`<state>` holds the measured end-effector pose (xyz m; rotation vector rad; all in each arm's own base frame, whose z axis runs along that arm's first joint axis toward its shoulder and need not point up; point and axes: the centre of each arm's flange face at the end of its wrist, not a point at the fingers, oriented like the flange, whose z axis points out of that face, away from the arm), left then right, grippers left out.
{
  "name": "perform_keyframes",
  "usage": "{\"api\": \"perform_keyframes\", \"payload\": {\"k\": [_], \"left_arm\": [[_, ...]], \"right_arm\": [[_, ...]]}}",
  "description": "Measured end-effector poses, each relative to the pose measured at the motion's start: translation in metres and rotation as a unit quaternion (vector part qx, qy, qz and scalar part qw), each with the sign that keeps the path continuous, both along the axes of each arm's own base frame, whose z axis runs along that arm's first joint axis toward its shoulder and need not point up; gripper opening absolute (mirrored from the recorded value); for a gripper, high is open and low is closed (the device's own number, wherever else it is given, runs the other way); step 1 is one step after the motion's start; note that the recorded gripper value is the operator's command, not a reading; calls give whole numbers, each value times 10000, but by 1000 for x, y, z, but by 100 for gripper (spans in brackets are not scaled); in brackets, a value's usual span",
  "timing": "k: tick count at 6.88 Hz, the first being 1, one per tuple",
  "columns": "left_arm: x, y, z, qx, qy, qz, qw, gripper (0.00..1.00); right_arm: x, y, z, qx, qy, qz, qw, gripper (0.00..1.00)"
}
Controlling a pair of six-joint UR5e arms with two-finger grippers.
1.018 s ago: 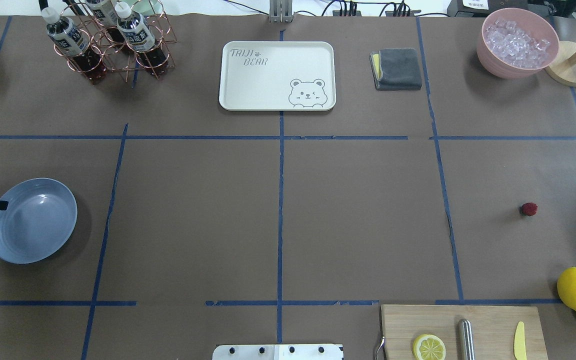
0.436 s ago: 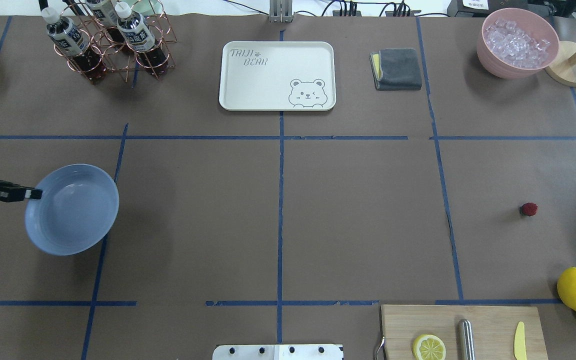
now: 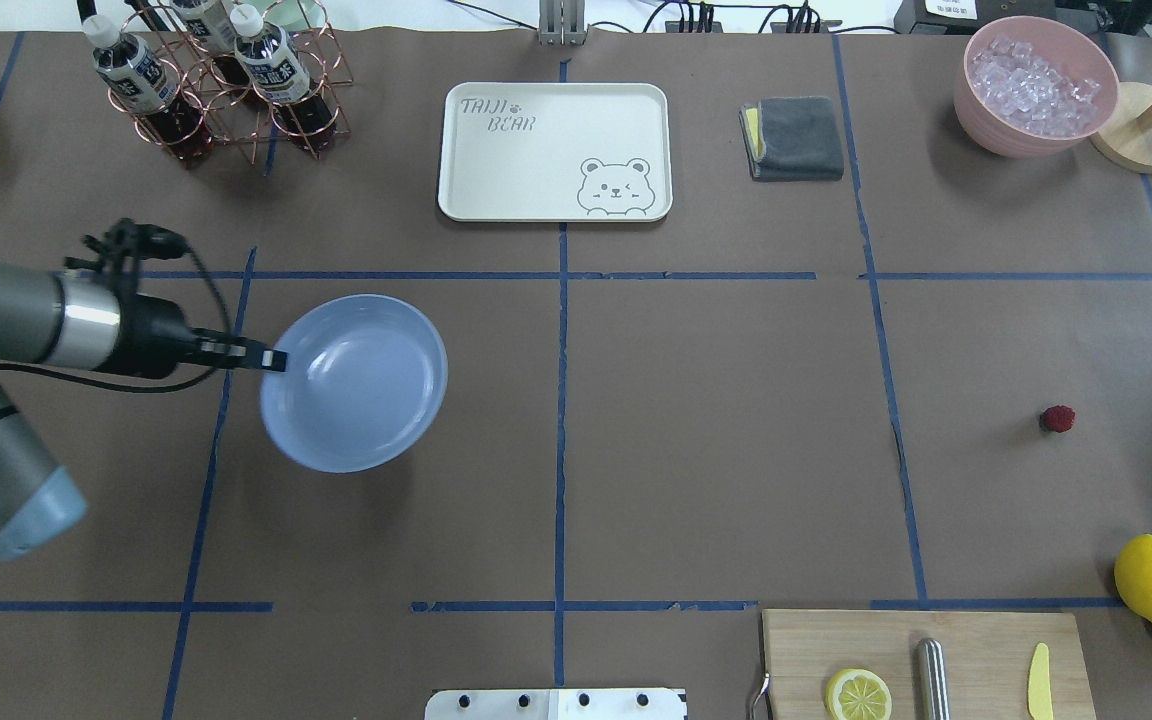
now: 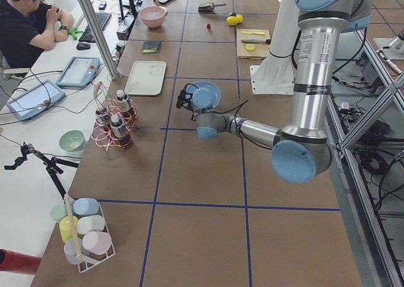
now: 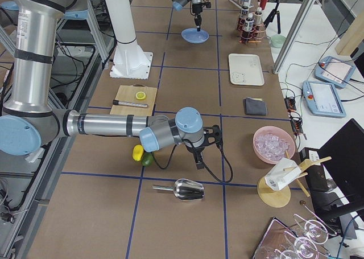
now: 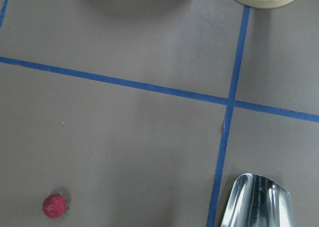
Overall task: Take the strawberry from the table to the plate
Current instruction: 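Slide the light blue plate with the left gripper toward the table center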
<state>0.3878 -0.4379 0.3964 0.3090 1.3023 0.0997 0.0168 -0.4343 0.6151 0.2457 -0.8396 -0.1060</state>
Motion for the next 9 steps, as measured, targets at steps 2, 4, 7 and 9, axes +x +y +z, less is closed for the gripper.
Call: {"api": "perform_keyframes", "payload": {"k": [2, 4, 7, 9], "left_arm": [[124, 23, -87, -205, -51, -80, 9997, 0], [174, 41, -110, -195, -94, -134, 9997, 0], [175, 37, -107, -193, -143, -194, 9995, 0], [165, 30, -92, -218, -238, -271, 9991, 0]], "right_arm": [[0, 0, 4, -38, 4, 0, 10000, 100], [0, 0, 5, -49, 5, 0, 10000, 100], [0, 1, 6, -59, 5, 0, 10000, 100], [0, 1, 6, -63, 3, -1, 10000, 100]]}}
